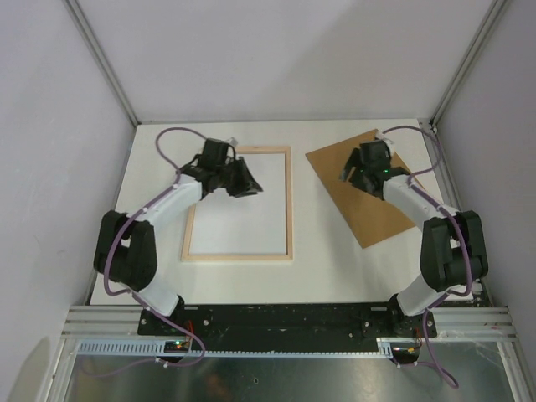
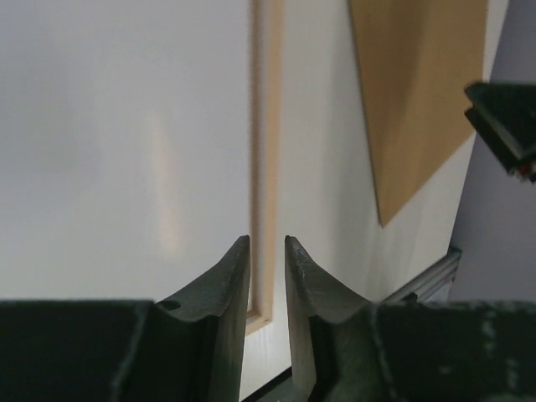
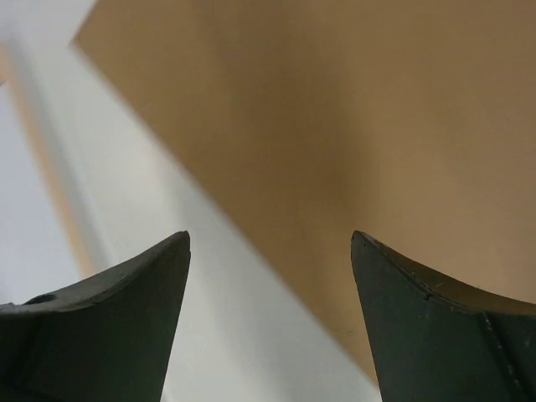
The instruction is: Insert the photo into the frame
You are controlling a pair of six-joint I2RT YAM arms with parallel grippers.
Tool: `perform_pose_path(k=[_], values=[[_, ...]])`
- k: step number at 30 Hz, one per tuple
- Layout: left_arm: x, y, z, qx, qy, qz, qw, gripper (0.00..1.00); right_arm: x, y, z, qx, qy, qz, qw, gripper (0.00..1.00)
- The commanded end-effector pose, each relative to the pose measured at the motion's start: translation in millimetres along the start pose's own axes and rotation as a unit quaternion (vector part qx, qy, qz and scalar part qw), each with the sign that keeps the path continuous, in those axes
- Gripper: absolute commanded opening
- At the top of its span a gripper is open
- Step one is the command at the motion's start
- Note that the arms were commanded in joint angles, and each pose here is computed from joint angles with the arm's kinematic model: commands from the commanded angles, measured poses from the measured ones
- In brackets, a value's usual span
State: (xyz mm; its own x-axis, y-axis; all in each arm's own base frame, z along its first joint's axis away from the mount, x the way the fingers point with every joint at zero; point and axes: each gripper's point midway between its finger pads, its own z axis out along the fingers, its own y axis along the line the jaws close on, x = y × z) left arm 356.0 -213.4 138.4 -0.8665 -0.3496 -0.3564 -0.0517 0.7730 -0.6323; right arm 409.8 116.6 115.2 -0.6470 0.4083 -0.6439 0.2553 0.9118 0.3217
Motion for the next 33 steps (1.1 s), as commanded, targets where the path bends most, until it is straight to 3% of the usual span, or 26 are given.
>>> perform_pose_path(k=[1,5,14,33], values=[[21.2,-58.6,16.6,0.059,0.029,0.026,0.998,0.28,-21.8,-66.1,1.4,0.098,-0.023,0.025,0.995,0.82],[38.7,-82.5,26.4,0.077,0.049,0.042,0.995,0.29,-17.3,-104.8,6.1,0.14,-0.015,0.048,0.989,0.82],[52.0,-105.7,36.8,0.098,0.07,0.054,0.991,0.29,29.9,-134.7,8.3,0.16,0.021,0.07,0.984,0.82],[57.6,-104.7,53.1,0.096,0.084,0.049,0.991,0.3,133.4,-86.3,-15.9,0.098,0.101,0.041,0.989,0.83]])
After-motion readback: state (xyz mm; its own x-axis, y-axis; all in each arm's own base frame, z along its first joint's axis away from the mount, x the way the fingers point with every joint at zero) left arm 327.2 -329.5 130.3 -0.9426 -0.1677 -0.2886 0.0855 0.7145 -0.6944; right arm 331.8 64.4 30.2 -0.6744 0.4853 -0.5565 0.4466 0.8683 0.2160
